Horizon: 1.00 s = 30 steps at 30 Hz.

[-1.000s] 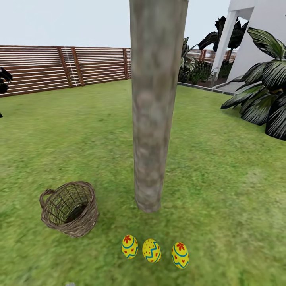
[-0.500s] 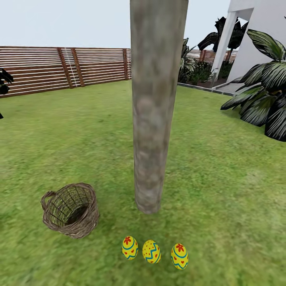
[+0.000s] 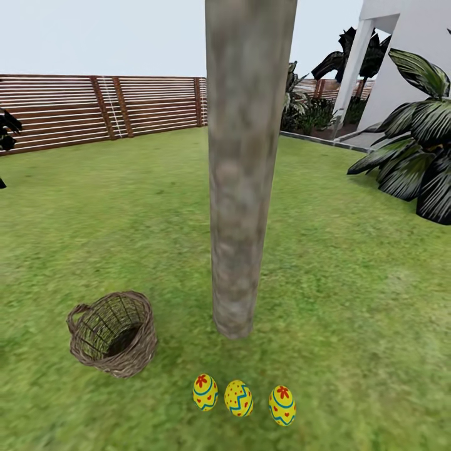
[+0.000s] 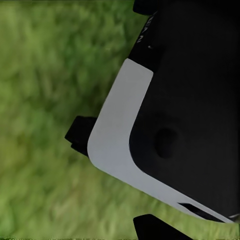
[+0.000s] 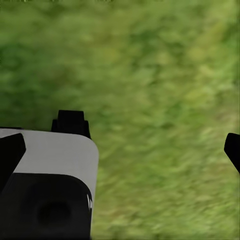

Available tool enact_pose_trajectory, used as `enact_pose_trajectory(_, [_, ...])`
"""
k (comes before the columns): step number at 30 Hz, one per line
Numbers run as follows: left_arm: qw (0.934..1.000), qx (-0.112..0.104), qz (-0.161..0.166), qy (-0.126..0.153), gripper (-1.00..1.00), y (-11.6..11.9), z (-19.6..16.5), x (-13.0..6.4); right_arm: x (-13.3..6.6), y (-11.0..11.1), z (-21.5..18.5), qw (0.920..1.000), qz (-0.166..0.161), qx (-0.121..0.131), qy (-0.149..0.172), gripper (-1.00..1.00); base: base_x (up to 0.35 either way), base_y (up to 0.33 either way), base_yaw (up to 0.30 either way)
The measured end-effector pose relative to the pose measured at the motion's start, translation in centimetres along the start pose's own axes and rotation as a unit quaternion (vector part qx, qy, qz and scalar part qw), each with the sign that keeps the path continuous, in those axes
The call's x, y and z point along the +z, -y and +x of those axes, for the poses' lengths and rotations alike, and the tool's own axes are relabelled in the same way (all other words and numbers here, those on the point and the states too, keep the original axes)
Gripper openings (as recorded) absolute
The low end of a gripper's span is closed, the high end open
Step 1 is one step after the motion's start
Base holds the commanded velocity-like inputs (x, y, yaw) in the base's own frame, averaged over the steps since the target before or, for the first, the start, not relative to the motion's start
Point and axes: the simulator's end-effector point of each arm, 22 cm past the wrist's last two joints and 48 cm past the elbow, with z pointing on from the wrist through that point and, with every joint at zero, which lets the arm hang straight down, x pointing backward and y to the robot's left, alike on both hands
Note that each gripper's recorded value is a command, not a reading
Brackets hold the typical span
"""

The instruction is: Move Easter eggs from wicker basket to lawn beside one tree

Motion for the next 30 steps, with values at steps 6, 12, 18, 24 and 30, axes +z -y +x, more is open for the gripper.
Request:
enact_pose_trajectory(6, [1.0,-0.002,-0.004,0.005,1.0,0.1,0.7,-0.7,-0.9,0.2,-0.1,1.0,0.0,0.0,0.0,1.0,0.0,0.0,0.0])
enact_pose_trajectory(12, [1.0,-0.003,-0.008,0.003,1.0,-0.2,1.2,-1.5,-1.9,0.4,-0.2,1.0,0.0,0.0,0.0,1.0,0.0,0.0,0.0])
enact_pose_trajectory(18, [1.0,0.0,-0.007,0.0,1.0,0.1,1.8,-2.4,-2.8,0.6,-0.2,1.0,0.0,0.0,0.0,1.0,0.0,0.0,0.0])
enact_pose_trajectory(24, [1.0,0.0,-0.007,-0.001,1.0,0.2,2.0,-3.3,-3.7,0.8,-0.2,1.0,0.0,0.0,0.0,1.0,0.0,0.0,0.0])
enact_pose_trajectory(30, [1.0,0.0,-0.006,-0.002,1.0,0.4,2.1,-3.5,-4.0,0.9,-0.3,1.0,0.0,0.0,-0.001,1.0,0.0,0.0,0.0])
